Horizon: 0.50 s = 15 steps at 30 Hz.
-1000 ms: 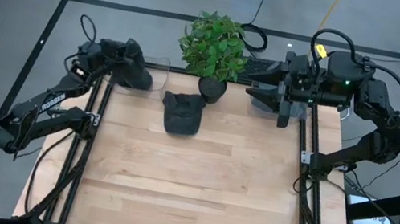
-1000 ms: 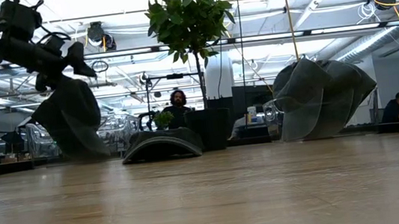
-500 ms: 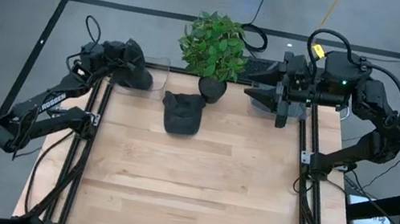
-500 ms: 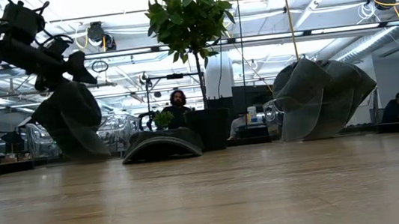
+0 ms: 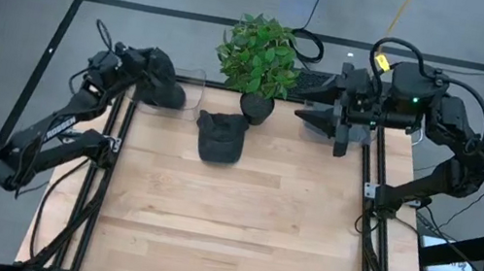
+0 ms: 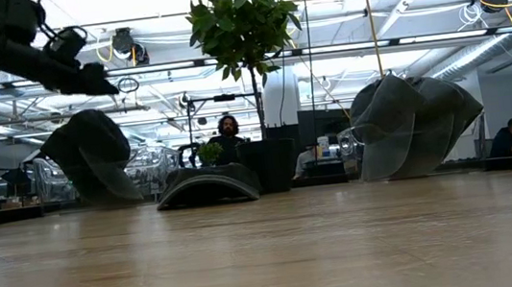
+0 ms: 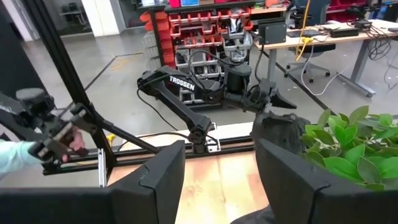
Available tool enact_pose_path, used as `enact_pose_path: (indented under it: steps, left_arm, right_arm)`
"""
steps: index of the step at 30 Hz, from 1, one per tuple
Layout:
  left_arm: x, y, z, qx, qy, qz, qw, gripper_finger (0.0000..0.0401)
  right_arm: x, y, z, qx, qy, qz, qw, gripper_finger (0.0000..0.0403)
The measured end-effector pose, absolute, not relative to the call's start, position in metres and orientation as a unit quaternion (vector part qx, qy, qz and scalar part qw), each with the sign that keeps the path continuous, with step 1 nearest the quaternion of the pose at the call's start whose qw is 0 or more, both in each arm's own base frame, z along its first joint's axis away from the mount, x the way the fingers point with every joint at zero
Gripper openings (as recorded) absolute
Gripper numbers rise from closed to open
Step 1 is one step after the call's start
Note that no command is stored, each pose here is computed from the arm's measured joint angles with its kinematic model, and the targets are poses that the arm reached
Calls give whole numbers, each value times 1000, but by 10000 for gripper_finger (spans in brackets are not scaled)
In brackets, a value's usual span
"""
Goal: Pick & Place hat
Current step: Put the black cap into the left transparent bin
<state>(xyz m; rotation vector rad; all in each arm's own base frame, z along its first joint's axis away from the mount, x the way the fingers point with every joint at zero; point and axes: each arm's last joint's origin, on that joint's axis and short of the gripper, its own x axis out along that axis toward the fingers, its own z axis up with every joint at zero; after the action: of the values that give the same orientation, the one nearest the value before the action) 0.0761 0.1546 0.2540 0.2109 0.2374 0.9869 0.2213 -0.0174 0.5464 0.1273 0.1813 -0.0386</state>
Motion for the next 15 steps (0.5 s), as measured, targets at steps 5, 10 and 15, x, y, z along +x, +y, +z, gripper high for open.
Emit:
enact_pose_path:
  steps: [5,10,15]
  left_arm:
    - [74,148,274,132,25,474,870,268]
    - [72,140,288,48,-91,443,891,258]
    - [74,129,308,-32,-218,314,923,253]
  right_arm:
    - [221,-17,546,60,91,-19,994,185]
    - [221,-17,546,58,91,-19,994,185]
    - [221,-17,546,47,91,-18,995,185]
